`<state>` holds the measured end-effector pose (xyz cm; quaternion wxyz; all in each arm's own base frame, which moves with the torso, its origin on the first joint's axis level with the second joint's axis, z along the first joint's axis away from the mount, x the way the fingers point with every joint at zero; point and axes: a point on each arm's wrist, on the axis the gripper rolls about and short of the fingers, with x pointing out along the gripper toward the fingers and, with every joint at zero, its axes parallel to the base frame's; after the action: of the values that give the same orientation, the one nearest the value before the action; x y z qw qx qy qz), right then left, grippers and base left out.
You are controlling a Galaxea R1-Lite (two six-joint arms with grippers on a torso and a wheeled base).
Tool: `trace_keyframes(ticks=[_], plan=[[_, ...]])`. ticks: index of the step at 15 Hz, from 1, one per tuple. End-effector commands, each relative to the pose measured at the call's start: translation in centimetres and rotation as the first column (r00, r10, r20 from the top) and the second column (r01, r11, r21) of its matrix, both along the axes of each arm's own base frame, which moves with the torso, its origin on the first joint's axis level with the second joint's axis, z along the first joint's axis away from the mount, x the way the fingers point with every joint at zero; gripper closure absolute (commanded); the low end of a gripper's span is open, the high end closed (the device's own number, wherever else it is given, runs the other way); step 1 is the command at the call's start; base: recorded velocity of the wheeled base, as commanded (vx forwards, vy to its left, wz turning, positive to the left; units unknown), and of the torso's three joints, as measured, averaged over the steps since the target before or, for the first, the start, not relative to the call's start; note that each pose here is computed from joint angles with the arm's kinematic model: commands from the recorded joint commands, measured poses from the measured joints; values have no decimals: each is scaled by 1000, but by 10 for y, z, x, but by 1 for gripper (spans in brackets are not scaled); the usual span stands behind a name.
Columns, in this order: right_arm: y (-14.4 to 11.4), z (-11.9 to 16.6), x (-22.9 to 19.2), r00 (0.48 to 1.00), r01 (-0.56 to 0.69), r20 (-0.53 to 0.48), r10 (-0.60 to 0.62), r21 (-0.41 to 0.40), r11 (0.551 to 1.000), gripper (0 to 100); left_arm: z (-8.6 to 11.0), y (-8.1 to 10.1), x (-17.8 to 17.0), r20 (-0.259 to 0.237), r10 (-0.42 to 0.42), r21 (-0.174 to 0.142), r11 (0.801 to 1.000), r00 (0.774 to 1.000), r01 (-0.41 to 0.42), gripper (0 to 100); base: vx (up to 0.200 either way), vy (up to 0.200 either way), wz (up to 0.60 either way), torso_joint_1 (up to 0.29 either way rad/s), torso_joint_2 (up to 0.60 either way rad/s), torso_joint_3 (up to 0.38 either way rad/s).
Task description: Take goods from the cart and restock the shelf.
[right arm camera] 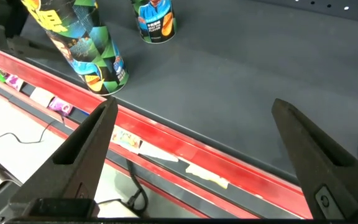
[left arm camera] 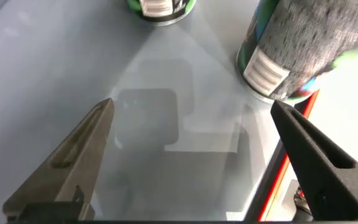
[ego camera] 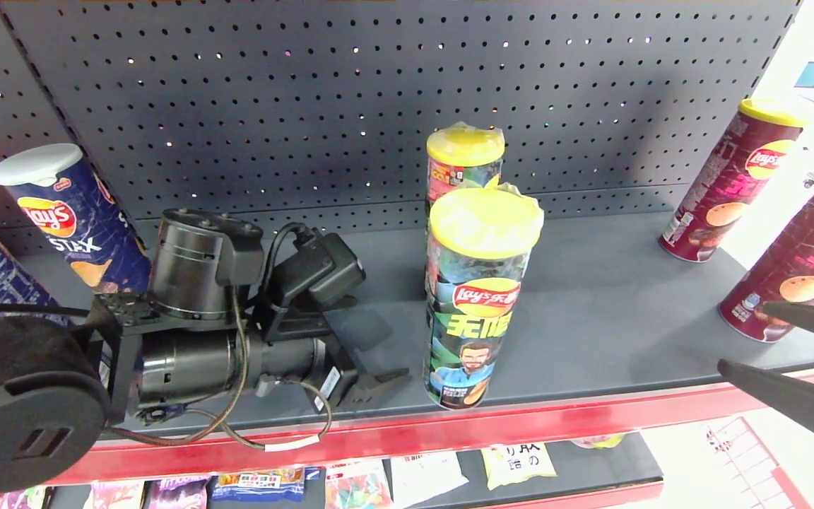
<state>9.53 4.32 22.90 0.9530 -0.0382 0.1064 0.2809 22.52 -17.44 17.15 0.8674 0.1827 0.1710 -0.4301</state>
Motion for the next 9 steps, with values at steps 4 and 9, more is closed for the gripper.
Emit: trace_keyframes(ticks=[4,9], plan=[[-1,4,-1,1000,2,16,-2,5,1000,0,-5,-9,3,-9,-20,9,1000,1000,20,0,0,0,0,0,0,0],[0,4,0,1000,2,15,-2,4,1000,0,1,-16,12,11,-20,-7,1000,1000,20,0,0,0,0,0,0,0]])
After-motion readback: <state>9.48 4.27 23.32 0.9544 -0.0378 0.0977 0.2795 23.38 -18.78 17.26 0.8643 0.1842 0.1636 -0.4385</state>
